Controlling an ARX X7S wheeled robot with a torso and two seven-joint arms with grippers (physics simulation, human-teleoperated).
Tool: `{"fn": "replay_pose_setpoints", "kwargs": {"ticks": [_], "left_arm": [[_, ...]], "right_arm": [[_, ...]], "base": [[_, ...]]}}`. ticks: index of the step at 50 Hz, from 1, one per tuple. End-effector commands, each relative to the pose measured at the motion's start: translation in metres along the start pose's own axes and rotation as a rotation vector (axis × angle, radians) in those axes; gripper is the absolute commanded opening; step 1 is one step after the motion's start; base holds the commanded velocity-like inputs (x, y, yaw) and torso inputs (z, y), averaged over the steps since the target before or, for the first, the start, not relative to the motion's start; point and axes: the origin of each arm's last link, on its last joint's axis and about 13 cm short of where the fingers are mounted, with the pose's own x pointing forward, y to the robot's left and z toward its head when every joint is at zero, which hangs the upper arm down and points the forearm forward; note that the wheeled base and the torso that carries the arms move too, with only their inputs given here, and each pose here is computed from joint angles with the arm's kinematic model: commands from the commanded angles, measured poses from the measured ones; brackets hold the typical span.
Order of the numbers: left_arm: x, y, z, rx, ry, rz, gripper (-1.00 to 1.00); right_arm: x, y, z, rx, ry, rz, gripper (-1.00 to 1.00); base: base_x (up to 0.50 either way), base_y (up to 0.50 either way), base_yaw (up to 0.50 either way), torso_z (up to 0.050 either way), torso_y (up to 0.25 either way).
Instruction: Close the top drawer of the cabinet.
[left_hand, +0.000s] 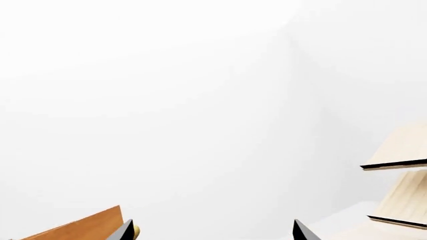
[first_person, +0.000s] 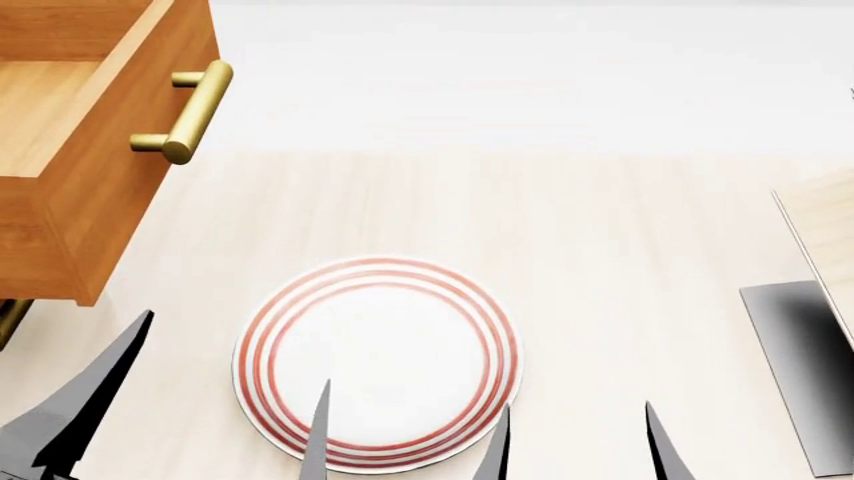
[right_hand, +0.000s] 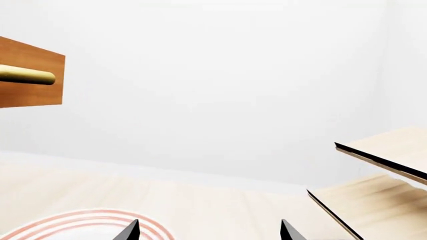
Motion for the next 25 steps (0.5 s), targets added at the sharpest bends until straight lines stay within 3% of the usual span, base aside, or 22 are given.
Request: {"fn": "replay_pose_setpoints", "kwargs": {"ticks": [1,13,25], "left_arm": [[0.007,0.004,0.004,-0.047,-0.040,-0.012,1.00],[0.023,0.002,-0.002,-0.032,-0.024,-0.030,1.00],[0.043,0.011,-0.007,-0.044,-0.002,0.025,1.00]], "right_arm": [[-0.002,0.001,-0.001,0.017,-0.016,0.012,1.00],[-0.002,-0.002,-0.004,0.025,-0.017,0.010,1.00],[-0.003,-0.001,-0.006,0.026,-0.013,0.014,1.00]], "base": [[0.00,0.00,0.00,0.000,0.000],[0.00,0.00,0.00,0.000,0.000],[0.00,0.00,0.00,0.000,0.000]]}}
